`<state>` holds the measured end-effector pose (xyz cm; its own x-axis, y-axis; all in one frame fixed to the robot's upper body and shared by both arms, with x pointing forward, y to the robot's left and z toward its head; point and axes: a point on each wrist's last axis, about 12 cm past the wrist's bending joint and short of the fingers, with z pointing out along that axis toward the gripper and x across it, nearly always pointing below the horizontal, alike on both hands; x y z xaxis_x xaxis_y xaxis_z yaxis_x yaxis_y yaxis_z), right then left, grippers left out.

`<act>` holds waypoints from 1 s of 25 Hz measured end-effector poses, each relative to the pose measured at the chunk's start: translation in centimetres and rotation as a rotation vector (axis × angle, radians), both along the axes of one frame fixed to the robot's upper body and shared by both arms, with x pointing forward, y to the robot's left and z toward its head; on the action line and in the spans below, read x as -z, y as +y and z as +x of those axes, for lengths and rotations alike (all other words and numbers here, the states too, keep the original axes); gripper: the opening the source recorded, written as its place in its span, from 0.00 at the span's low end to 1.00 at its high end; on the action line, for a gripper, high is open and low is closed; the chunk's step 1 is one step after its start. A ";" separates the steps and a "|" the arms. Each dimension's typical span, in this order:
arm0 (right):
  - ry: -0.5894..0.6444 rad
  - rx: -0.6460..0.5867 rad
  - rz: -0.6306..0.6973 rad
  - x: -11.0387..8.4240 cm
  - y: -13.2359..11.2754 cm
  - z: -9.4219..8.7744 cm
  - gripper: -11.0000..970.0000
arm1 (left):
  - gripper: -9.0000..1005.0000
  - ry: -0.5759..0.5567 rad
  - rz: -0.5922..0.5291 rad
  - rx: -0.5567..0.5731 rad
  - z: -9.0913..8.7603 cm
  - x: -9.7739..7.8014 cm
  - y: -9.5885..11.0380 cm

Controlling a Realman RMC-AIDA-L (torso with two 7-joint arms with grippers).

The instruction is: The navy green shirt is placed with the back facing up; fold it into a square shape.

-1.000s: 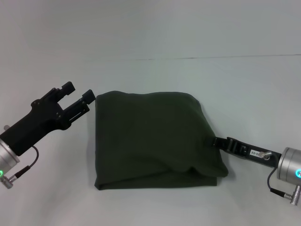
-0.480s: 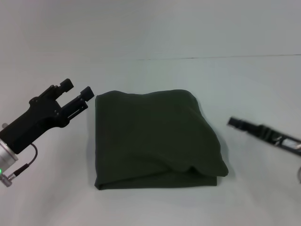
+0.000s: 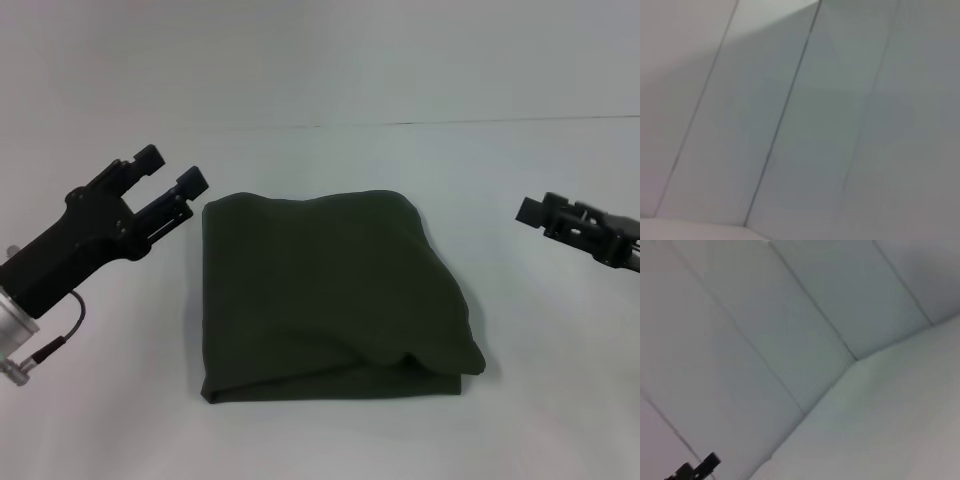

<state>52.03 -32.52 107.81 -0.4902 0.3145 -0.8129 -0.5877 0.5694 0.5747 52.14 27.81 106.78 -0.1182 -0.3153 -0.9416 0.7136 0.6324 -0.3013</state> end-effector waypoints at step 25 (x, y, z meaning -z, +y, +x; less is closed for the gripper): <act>-0.119 -0.519 -0.293 -1.1 5.9 1.7 0.95 | 0.78 0.179 0.184 0.467 -2.0 0.3 -2.2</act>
